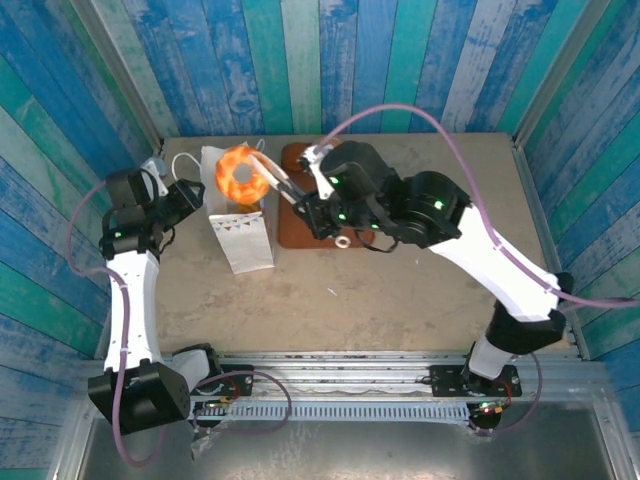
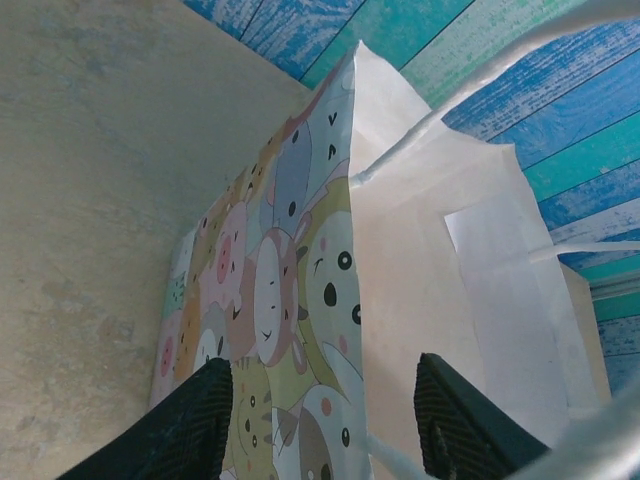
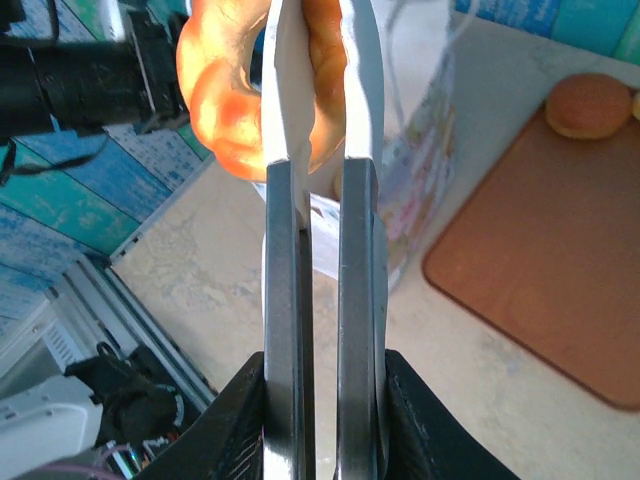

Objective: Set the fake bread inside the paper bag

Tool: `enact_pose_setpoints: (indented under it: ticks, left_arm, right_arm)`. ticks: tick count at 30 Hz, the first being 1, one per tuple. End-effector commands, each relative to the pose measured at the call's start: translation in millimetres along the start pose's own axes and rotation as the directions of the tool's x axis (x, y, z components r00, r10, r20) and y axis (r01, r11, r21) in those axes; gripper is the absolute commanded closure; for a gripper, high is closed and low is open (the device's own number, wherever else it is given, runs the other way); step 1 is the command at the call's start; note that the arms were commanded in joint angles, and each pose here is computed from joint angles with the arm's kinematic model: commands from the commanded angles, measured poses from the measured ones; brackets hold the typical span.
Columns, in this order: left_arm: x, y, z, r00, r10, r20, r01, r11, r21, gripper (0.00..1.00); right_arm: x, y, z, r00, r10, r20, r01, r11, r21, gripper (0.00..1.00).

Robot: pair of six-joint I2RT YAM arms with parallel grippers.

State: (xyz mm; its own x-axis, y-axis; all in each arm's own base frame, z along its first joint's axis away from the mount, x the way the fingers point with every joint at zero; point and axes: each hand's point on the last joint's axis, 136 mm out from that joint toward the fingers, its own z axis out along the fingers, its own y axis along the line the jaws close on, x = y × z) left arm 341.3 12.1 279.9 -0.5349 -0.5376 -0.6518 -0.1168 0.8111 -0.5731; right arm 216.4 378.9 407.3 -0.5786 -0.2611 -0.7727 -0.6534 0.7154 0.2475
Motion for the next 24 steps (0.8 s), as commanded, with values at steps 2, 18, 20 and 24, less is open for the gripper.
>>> enact_pose_setpoints:
  ticks: [2,18,20,24]
  left_arm:
    - [3.9,3.9,3.4,1.0,0.009,-0.011,-0.009,1.0,0.007,0.5]
    - [14.8,17.8,-5.2,1.0,0.017,-0.008,-0.017,0.998,-0.056,0.64]
    - [14.7,18.0,-5.8,1.0,0.016,-0.008,-0.016,0.998,-0.057,0.66]
    - [14.3,17.3,-6.8,1.0,0.019,-0.006,-0.019,0.998,-0.056,0.67]
  right_arm:
    - [-32.2,24.2,14.0,0.995,-0.035,0.095,0.041,0.997,-0.066,0.72]
    - [-31.9,7.8,90.3,0.996,-0.059,0.072,0.056,0.998,0.042,0.72]
    - [-29.9,1.4,97.3,0.996,-0.065,0.063,0.061,0.996,0.067,0.72]
    - [-25.8,-11.4,107.4,0.996,-0.076,0.046,0.071,0.991,0.113,0.72]
